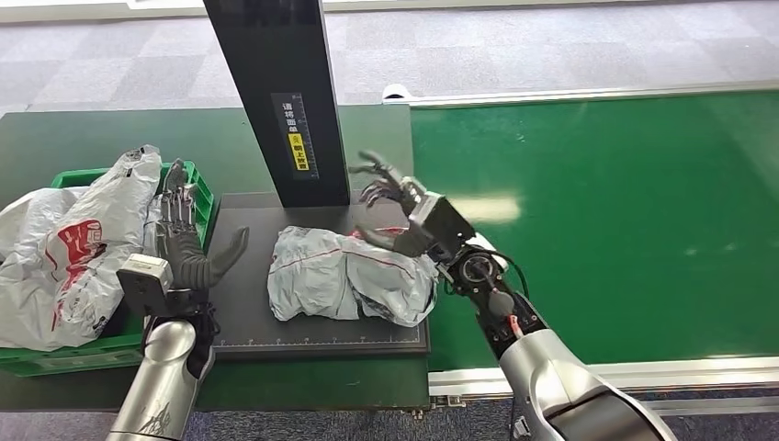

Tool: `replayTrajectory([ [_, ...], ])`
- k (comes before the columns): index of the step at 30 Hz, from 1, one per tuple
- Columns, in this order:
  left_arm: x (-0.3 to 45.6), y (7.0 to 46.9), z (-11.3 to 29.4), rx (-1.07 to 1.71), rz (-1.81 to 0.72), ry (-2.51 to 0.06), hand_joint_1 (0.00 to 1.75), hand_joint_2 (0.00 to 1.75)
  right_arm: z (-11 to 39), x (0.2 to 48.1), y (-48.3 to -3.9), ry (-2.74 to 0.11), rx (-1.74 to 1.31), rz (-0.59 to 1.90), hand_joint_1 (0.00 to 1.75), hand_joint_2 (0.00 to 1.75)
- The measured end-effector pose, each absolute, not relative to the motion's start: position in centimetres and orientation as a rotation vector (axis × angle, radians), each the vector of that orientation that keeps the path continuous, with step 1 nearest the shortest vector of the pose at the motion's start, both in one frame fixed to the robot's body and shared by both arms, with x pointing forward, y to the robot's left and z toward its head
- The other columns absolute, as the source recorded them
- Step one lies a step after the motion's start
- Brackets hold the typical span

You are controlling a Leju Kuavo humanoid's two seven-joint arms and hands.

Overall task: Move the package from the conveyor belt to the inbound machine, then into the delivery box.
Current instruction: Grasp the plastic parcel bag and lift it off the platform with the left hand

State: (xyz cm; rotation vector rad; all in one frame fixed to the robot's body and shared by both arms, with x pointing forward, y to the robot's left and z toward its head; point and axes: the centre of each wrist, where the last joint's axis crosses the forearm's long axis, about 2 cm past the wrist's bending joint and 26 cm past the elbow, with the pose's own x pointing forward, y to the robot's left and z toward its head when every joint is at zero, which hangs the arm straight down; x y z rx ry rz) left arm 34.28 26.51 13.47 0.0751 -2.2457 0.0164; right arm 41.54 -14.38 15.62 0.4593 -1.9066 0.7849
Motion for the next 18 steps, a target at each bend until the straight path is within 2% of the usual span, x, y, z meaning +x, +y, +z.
replayTrajectory([
  [18, 34.1, 26.3, 13.1, 0.085, -0.006, -2.228, 0.0, 1.75, 15.8, 41.8, -15.7, -1.962, 0.419, 0.667, 0.0, 1.75],
])
